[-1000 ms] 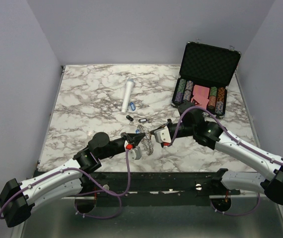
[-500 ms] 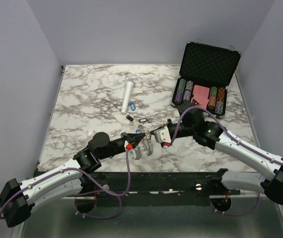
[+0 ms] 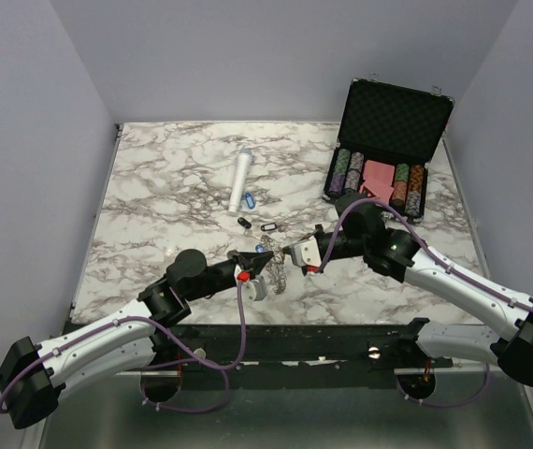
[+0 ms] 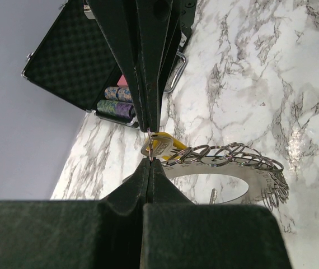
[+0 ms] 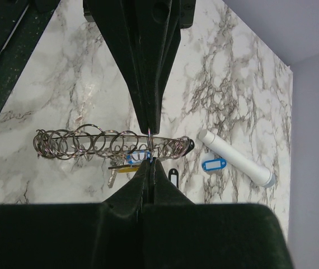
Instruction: Put the keys on the keyring
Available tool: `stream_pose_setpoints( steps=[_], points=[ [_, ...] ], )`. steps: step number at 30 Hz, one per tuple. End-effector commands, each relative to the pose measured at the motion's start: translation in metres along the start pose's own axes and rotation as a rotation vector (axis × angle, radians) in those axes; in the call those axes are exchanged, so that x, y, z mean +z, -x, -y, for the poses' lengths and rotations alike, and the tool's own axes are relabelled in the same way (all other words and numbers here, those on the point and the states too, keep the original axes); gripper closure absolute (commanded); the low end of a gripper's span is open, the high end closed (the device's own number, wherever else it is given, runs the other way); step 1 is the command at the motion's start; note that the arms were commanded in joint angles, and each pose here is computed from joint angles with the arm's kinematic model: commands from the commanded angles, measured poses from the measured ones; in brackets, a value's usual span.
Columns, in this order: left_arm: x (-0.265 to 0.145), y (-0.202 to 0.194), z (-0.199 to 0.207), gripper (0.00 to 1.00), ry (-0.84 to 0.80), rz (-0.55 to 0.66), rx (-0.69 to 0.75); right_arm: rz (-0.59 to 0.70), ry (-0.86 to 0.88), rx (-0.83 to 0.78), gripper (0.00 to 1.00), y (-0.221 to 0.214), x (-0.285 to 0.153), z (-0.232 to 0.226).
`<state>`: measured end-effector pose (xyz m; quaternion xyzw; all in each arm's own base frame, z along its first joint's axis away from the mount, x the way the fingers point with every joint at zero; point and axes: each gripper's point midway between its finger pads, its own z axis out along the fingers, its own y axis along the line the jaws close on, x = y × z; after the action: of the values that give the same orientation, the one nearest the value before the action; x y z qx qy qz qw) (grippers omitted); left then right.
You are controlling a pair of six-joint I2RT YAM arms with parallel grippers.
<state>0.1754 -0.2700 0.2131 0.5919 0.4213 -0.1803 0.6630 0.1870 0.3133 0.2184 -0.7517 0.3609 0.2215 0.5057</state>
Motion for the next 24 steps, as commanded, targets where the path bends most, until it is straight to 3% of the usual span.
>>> stream_pose_setpoints(
  steps=[1,24],
  points=[
    [0.003,0.0229,-0.0133,1.0,0.022,0.065,0.008,0.075,-0.011,-0.018,1.0,0.0224,0.0048,0.0108],
    [0.0014,0.0264,-0.0173,1.0,0.038,0.069,-0.011,0.081,0.004,-0.004,0.99,0.0232,0.0104,0.0059]
  ],
)
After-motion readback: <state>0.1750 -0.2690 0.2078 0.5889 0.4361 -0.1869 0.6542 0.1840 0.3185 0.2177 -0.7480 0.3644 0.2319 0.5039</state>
